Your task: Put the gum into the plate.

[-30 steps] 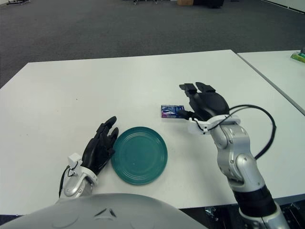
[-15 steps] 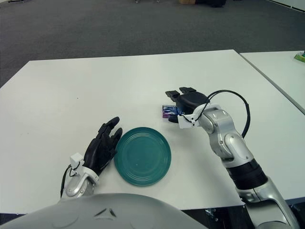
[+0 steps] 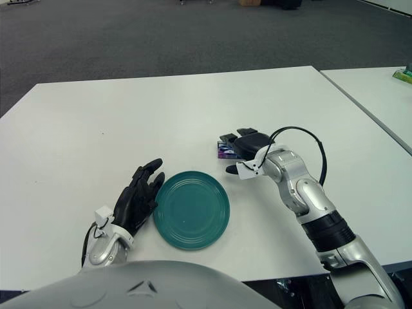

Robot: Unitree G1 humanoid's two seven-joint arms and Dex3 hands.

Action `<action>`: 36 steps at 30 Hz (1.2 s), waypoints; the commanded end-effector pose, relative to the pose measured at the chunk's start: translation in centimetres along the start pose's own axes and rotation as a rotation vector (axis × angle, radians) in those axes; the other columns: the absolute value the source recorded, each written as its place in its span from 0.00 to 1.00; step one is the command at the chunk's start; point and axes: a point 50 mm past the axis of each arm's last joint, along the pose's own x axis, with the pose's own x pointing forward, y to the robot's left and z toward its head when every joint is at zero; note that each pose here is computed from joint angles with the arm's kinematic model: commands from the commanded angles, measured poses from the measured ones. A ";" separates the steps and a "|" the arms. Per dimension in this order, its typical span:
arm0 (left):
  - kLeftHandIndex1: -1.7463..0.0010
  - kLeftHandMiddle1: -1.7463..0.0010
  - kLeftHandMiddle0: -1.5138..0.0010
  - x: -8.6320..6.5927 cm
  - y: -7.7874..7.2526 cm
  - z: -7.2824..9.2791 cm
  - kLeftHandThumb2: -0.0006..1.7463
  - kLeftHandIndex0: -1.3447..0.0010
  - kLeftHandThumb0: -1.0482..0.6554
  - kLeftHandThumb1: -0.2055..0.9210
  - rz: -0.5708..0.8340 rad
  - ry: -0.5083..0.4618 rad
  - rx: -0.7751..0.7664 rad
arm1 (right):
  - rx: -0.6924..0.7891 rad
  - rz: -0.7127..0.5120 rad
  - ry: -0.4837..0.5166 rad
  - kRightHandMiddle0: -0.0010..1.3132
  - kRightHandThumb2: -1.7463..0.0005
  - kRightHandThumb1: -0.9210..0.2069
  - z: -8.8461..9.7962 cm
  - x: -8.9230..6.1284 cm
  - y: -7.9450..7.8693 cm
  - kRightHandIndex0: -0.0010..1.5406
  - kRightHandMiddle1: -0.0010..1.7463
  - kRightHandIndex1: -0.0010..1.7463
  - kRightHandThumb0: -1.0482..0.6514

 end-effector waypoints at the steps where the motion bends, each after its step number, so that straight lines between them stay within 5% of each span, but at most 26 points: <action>1: 0.53 1.00 0.85 0.3 -1.1 0.3 0.60 1.00 0.01 1.00 -0.027 -0.012 -0.015 | -0.013 -0.018 -0.016 0.00 0.52 0.00 0.1 0.5 -0.8 0.05 0.11 0.01 0.00; 36: 0.66 1.00 0.89 0.6 -1.0 0.6 0.59 1.00 0.02 1.00 -0.012 -0.020 -0.031 | 0.215 -0.033 0.066 0.00 0.55 0.00 -0.4 3.6 0.2 0.06 0.08 0.01 0.05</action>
